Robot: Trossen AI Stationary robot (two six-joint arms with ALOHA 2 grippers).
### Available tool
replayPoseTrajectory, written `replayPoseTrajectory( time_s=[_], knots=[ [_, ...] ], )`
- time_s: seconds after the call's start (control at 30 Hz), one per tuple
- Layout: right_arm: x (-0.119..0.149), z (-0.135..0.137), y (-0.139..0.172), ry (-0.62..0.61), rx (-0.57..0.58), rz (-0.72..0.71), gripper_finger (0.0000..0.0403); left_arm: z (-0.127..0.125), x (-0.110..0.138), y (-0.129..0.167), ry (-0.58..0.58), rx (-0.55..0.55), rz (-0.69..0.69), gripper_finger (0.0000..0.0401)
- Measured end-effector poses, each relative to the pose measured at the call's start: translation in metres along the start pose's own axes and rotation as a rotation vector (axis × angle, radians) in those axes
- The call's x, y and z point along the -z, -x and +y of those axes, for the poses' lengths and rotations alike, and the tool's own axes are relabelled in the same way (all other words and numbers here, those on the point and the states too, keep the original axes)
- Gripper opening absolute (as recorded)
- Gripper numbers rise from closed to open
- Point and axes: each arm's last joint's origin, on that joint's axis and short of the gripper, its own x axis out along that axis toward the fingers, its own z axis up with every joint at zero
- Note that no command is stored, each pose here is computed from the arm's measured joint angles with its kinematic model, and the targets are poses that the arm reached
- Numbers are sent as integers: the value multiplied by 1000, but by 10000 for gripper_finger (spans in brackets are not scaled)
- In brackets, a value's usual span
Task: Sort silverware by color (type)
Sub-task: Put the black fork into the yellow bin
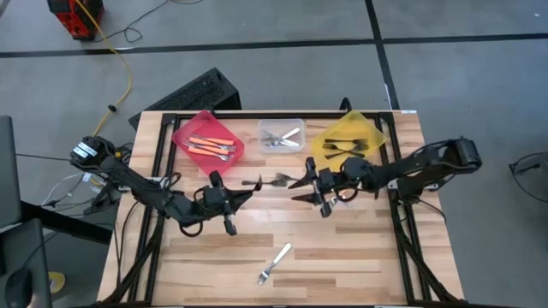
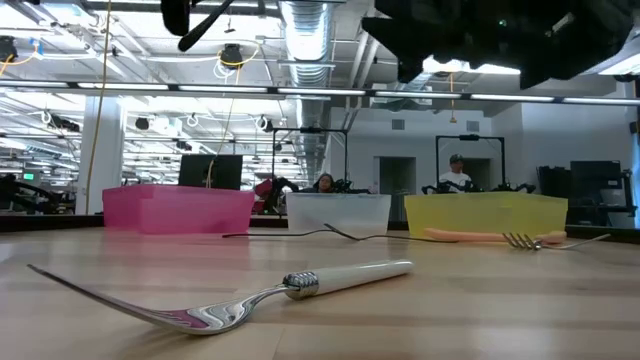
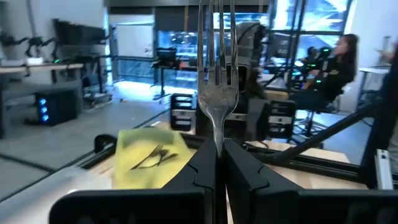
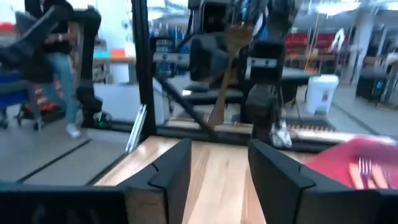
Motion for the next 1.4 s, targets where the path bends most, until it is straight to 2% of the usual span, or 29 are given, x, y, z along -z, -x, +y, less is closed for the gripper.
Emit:
replayPoseTrajectory(
  time_s=[0.17,0.33,0.53,0.67,0.83,1.2,1.4],
  knots=[
    [2,-1,-14,29,-2,-111,225,2,-3,-7,-9,133,-26,1],
    [2,-1,-31,38,-63,-123,268,6,-3,-14,13,296,-27,1],
    [-4,6,-43,102,-106,-145,281,8,-2,-19,61,541,-5,1],
    [-7,10,-43,118,-117,-154,281,14,-1,-24,123,636,35,1],
    [-7,10,-43,117,-117,-152,281,21,3,-29,165,634,97,1],
    [-25,9,-60,147,-122,-146,282,28,1,-34,181,663,92,1],
    [-32,12,-70,154,-199,-95,282,27,2,-34,184,682,96,1]
  ],
)
